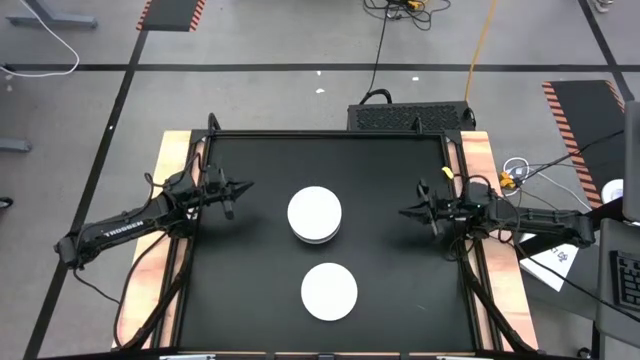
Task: Nest bowls inside each other
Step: Stack the white bowl on top of the stacked white bowl
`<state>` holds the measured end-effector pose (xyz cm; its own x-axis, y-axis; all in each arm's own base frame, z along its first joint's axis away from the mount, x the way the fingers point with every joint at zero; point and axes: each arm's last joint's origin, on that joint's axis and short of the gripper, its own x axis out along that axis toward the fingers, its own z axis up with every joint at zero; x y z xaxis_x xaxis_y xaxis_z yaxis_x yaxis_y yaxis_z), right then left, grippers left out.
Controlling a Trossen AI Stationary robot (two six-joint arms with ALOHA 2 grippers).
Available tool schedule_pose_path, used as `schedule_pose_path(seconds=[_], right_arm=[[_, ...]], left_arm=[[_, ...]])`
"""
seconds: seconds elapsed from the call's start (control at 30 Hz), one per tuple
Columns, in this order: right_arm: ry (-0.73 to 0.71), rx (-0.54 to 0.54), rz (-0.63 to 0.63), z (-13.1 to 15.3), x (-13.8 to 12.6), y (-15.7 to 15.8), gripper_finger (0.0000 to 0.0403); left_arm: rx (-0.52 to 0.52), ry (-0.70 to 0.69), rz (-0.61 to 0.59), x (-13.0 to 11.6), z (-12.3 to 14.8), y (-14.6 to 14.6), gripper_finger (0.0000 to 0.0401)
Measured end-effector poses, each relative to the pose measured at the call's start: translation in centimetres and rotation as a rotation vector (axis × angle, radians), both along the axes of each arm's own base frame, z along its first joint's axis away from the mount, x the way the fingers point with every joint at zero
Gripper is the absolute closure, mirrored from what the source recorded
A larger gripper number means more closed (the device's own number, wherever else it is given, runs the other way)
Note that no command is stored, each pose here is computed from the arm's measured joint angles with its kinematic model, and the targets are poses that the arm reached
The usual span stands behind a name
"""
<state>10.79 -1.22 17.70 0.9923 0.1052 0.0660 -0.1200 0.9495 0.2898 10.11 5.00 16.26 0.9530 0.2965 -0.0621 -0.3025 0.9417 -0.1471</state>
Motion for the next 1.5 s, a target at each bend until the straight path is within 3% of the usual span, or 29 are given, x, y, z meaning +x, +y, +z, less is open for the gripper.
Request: schedule_pose_path(seconds=[0.17,0.33,0.6,0.9,1.13,1.5], right_arm=[[0.064,0.023,0.065,-0.4,0.5,0.6,0.037],[0.015,0.015,0.146,2.4,1.5,1.5,0.0309],[0.161,0.066,0.189,5.7,5.2,2.5,0.0226],[0.573,0.257,0.192,7.3,10.5,3.8,0.0218],[0.695,0.363,0.215,8.4,13.0,5.7,0.0218],[0.952,0.597,0.098,4.3,15.5,7.0,0.0218]], left_arm=[[0.001,-0.001,-0.032,0.0,0.0,-0.1,0.0398],[0.002,-0.001,-0.033,0.0,0.0,-0.1,0.0398],[0.005,0.004,-0.034,0.0,0.0,-0.1,0.0398],[0.024,0.041,-0.038,0.0,-0.3,-0.1,0.0398],[0.039,0.05,-0.04,0.0,-0.3,-0.1,0.0398],[0.075,0.059,-0.042,0.0,-0.3,-0.1,0.0398]])
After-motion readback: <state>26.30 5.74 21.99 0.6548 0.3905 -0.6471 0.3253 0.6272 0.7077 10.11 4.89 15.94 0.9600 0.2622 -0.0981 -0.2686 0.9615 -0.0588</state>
